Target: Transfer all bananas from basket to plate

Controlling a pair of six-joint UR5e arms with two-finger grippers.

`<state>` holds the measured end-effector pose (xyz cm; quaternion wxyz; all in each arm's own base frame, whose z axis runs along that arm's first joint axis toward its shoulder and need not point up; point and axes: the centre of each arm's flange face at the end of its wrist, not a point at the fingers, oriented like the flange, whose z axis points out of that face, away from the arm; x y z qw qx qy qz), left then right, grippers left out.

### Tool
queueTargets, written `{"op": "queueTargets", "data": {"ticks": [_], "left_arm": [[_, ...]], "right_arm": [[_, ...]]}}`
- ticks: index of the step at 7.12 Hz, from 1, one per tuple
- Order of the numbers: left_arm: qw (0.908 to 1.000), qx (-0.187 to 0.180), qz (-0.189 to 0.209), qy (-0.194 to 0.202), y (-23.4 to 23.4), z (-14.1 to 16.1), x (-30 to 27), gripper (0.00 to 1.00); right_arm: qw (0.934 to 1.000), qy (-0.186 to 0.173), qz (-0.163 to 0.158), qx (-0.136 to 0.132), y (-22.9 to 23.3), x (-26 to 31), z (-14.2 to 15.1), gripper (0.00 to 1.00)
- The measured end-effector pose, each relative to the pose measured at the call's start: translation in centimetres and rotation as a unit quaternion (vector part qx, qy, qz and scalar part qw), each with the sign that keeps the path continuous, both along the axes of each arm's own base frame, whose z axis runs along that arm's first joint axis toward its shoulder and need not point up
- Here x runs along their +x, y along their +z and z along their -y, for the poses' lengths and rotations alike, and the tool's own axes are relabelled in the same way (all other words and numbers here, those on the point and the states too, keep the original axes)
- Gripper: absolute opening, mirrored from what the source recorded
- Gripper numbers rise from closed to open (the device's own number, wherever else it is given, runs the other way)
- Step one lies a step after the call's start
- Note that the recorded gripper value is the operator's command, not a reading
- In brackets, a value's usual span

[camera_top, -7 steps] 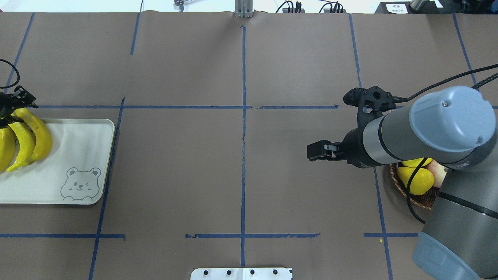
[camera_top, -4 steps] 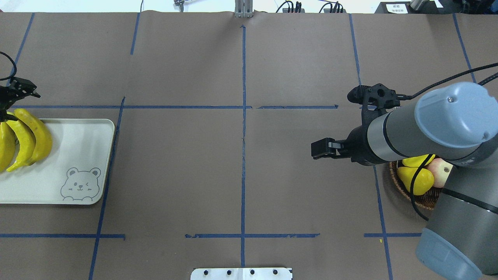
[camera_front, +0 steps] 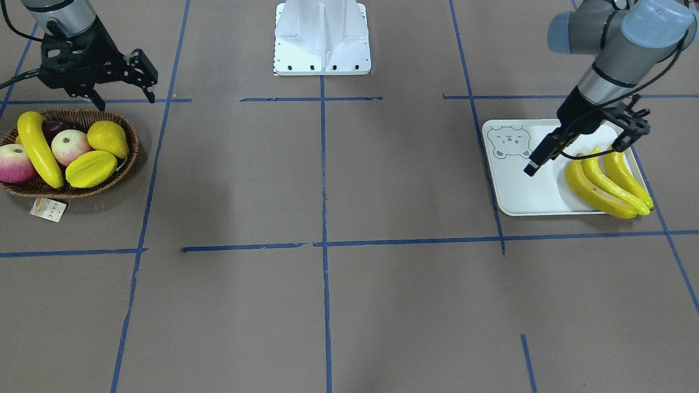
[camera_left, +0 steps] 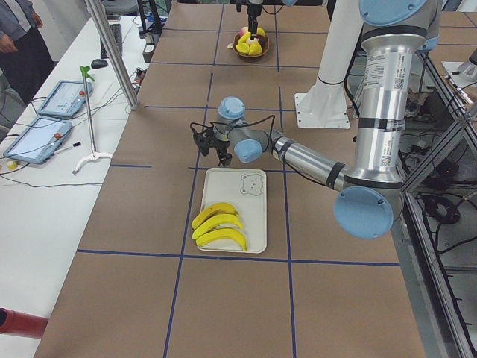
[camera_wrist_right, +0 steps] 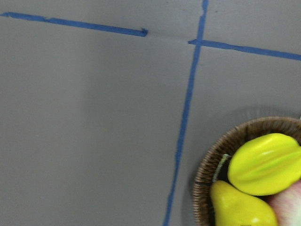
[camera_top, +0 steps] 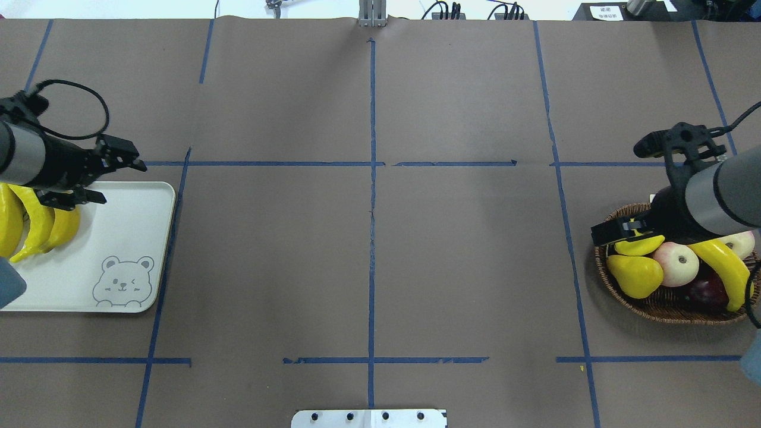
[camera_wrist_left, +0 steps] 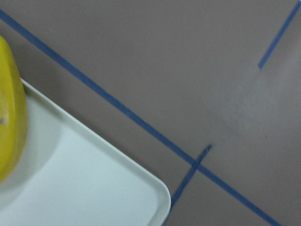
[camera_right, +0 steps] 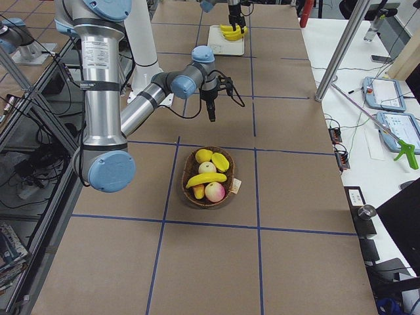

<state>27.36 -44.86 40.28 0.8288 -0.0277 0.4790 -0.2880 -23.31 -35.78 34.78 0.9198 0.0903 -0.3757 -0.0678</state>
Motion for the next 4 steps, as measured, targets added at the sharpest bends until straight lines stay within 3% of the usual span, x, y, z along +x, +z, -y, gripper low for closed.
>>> {"op": "queueTargets", "data": {"ticks": [2, 4], "left_arm": [[0.998, 0.026, -0.009, 0.057, -4.7, -2.4, 5.0, 1.0], [0.9964, 0.036, -0.014, 0.075, -6.3, -3.2, 7.1, 1.0]], "right_arm": [[0.998, -0.041, -0.035, 0.033, 5.2, 5.1, -0.7, 1.0], [0.996, -0.06, -0.026, 0.061, 12.6, 8.5, -2.2, 1.0]]}}
